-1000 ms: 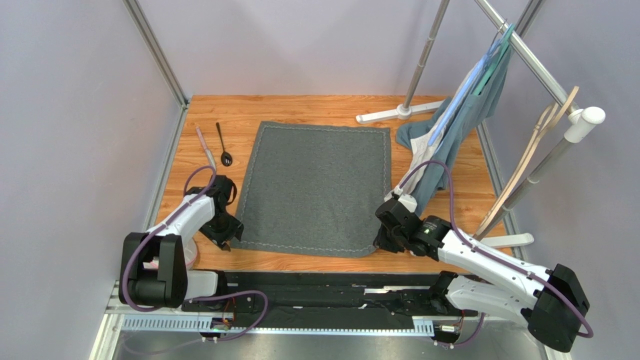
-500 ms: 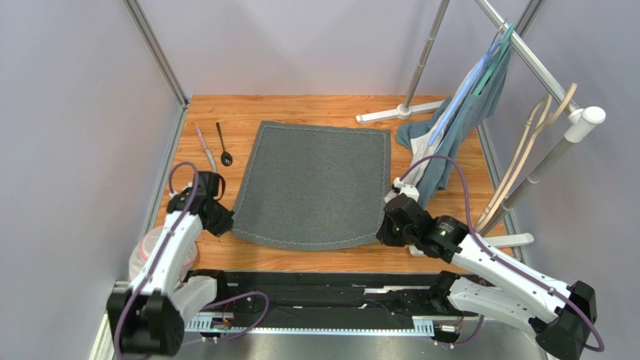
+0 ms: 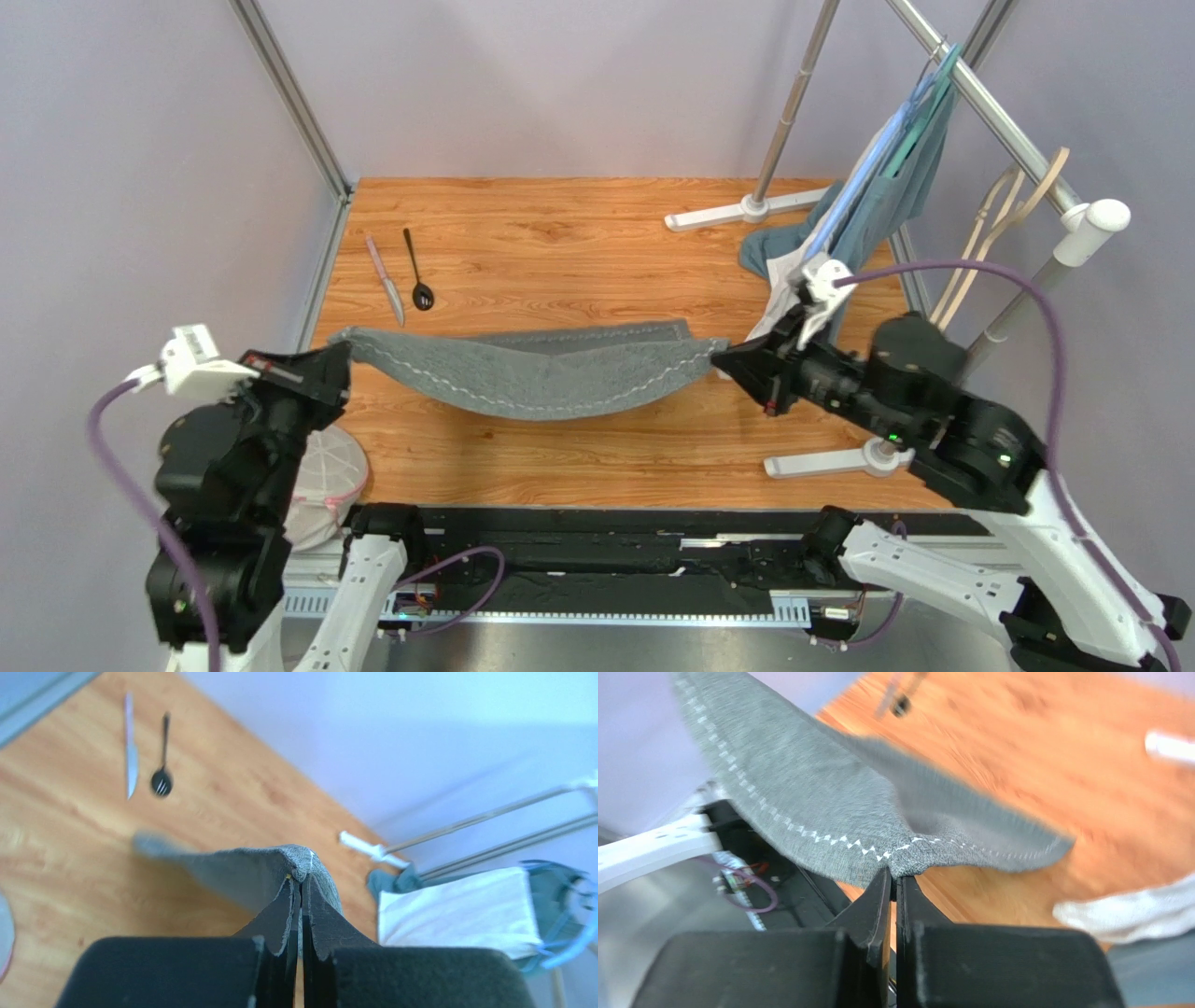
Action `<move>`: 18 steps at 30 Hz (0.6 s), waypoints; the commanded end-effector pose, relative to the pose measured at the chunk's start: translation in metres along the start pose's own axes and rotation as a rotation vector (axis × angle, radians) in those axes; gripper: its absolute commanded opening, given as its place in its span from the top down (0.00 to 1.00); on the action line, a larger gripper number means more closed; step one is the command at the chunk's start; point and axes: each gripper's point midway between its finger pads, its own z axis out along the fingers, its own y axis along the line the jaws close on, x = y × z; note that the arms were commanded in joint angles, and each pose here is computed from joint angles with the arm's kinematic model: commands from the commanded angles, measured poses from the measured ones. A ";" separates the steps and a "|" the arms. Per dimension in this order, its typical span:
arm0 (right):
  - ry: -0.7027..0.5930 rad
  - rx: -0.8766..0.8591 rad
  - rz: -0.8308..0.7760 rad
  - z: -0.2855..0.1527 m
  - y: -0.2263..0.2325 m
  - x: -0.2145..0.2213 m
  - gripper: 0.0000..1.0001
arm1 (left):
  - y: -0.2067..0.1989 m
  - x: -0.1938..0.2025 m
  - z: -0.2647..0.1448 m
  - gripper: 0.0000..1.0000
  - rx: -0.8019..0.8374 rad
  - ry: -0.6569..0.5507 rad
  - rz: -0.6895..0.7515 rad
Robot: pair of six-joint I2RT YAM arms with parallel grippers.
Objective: Fold the napkin into a case and place the utensils inside
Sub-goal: Flatten the napkin at the center of the board.
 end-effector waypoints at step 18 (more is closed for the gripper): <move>-0.103 0.253 -0.062 0.038 -0.045 -0.078 1.00 | -0.076 -0.033 0.103 1.00 0.181 -0.008 0.172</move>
